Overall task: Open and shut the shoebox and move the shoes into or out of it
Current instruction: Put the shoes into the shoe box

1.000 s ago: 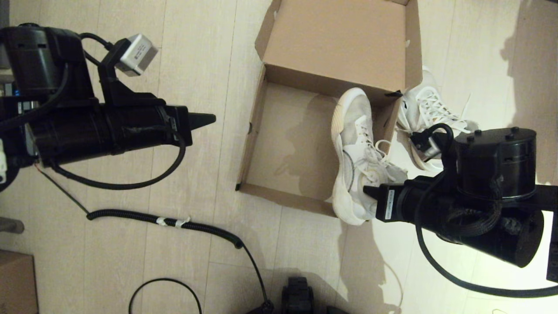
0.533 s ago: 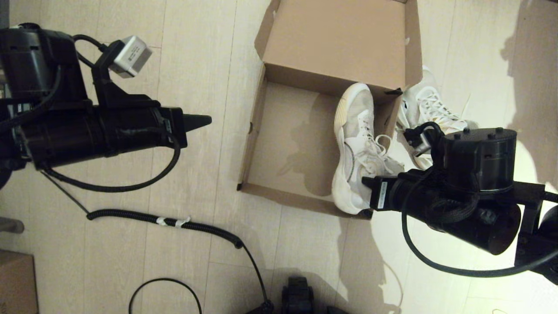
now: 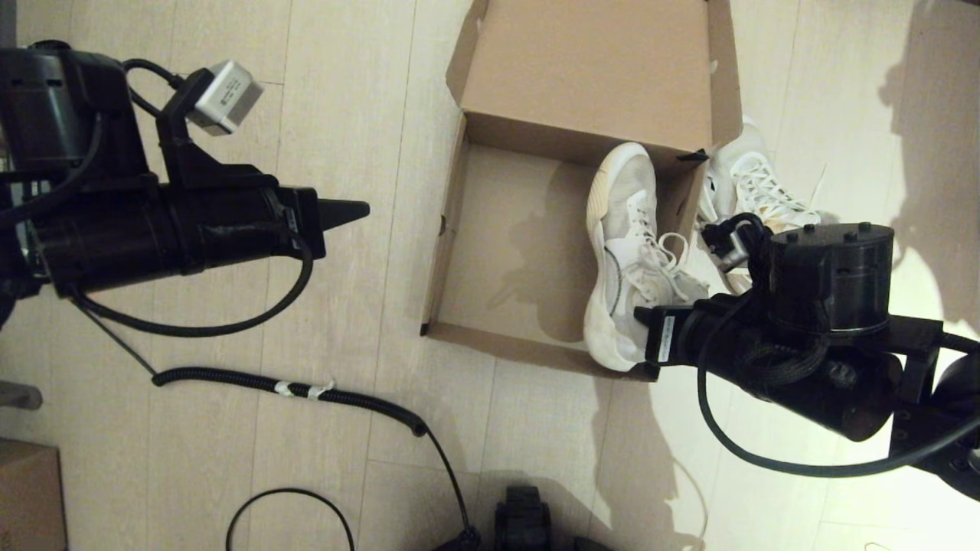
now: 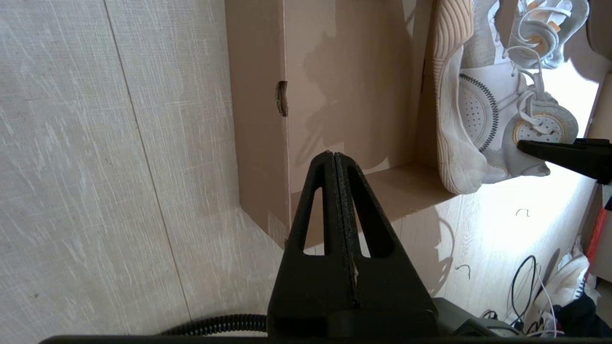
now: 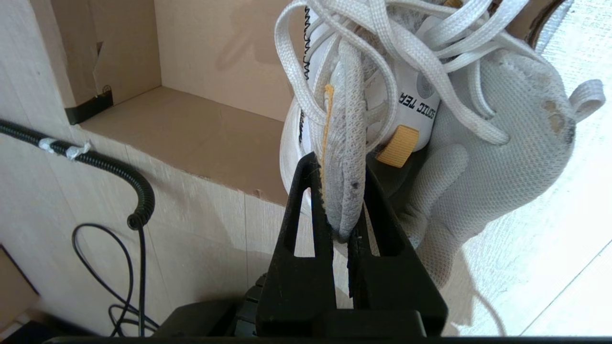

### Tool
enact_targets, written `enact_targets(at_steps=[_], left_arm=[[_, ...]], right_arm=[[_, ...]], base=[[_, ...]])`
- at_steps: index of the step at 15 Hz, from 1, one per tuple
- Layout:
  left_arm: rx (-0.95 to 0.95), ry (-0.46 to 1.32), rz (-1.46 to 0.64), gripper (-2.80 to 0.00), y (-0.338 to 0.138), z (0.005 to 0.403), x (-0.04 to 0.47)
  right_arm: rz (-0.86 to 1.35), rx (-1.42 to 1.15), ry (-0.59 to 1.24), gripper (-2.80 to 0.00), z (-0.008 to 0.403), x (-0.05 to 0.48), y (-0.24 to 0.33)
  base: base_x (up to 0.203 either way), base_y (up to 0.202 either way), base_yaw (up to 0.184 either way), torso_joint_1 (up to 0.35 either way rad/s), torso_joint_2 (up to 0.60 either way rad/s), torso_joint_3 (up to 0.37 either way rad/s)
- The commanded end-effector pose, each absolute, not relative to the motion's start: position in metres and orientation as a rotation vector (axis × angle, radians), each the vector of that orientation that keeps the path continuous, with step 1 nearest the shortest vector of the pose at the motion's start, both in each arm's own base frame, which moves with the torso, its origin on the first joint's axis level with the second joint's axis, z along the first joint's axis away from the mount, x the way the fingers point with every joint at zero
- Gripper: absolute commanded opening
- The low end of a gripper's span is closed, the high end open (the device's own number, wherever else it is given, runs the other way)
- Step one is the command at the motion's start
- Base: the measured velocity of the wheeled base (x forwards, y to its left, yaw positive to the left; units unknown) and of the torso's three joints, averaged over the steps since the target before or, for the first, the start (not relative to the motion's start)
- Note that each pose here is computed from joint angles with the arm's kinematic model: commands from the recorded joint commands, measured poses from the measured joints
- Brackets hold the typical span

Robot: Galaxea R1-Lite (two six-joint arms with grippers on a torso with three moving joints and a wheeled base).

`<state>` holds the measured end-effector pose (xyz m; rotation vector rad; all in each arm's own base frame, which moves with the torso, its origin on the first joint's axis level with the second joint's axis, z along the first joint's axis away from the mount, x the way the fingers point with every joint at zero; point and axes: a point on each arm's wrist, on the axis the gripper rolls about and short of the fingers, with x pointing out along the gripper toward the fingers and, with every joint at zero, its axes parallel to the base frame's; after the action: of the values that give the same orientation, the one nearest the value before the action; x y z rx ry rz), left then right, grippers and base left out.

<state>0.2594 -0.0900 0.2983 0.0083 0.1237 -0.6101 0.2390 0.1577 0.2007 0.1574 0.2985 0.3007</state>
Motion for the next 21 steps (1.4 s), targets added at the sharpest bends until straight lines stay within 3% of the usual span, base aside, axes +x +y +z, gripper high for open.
enact_targets(at_steps=[1,6,7,16,17,21], left_arm=[[0.008,0.118,-0.611,-2.80,-0.089,0.300,0.258],[0.008,0.125,-0.607,-2.80,-0.088,0.298,0.259],[0.008,0.125,-0.607,-2.80,-0.088,0.298,0.259],[0.008,0.129,-0.610,-2.80,-0.089,0.296,0.258],[0.009,0.132,-0.613,-2.80,-0.090,0.295,0.259],[0.010,0.137,-0.619,-2.80,-0.092,0.294,0.260]], right_arm=[[0.301,0.166,0.283,-2.80,0.204,0.241,0.159],[0.301,0.159,0.290,-2.80,0.200,0.239,0.158],[0.301,0.154,0.297,0.00,0.198,0.239,0.158],[0.199,0.168,0.203,0.00,0.217,0.239,0.136],[0.157,0.142,0.188,-2.80,0.219,0.241,0.124],[-0.018,-0.074,0.220,-2.80,0.206,0.258,0.076]], base=[[0.000,0.000,0.000,0.000,0.00,0.000],[0.000,0.000,0.000,0.000,0.00,0.000],[0.000,0.000,0.000,0.000,0.00,0.000],[0.000,0.000,0.000,0.000,0.00,0.000],[0.000,0.000,0.000,0.000,0.00,0.000],[0.000,0.000,0.000,0.000,0.00,0.000]])
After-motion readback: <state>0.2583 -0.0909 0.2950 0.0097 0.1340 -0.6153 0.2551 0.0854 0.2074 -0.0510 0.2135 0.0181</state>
